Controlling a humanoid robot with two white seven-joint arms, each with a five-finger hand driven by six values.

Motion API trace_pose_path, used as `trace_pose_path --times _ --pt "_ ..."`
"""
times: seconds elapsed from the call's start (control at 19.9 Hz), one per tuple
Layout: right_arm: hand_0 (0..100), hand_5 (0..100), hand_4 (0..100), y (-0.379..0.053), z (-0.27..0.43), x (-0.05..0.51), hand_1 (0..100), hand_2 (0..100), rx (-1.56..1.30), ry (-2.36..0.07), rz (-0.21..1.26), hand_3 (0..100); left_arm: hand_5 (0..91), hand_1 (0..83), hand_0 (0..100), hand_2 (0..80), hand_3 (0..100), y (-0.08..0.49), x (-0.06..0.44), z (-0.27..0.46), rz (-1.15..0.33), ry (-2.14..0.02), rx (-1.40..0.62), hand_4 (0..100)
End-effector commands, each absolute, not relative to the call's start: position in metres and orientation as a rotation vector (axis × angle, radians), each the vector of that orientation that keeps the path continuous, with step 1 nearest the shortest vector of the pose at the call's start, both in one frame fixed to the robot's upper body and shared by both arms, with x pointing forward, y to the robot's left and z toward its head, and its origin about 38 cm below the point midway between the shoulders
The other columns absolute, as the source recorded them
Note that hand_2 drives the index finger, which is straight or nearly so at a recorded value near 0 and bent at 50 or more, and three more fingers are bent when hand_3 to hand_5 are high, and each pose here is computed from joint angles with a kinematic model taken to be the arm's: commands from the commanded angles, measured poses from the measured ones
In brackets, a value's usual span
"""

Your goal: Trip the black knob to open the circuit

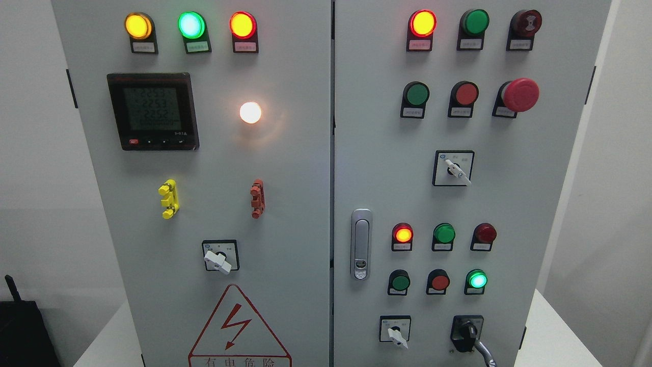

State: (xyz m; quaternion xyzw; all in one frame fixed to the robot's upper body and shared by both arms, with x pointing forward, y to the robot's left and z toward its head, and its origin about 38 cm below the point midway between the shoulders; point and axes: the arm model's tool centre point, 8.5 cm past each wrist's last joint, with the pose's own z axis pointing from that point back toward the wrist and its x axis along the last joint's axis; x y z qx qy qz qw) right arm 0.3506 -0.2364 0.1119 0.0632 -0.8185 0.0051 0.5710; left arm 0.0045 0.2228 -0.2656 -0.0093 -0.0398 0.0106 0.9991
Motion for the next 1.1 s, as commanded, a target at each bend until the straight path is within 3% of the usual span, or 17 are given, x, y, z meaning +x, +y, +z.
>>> trace_pose_path --times 0.0,0.8,1.0,1.05 --pt "74 78 78 -0.237 0.122 0.35 66 0 0.155 -1.959 0.034 86 0.0 38.9 12 0.0 0 0.222 0.006 -0.266 0.025 -0.084 -0.02 0" --pt "79 74 77 -0.252 0.116 0.332 68 0 0.113 -1.952 0.0 87 0.0 38.9 12 0.0 0 0.222 0.007 -0.266 0.025 -0.085 -0.02 0" --pt "86 65 72 -0.251 0.118 0.321 67 0 0.105 -1.958 -0.022 82 0.0 38.9 12 0.0 0 0.222 0.007 -0.266 0.025 -0.085 -0.02 0" --pt "87 61 66 -0.251 0.118 0.318 63 0 0.101 -1.958 -0.028 78 0.0 38.9 12 0.0 0 0.222 0.007 -0.266 0.025 -0.085 -0.02 0"
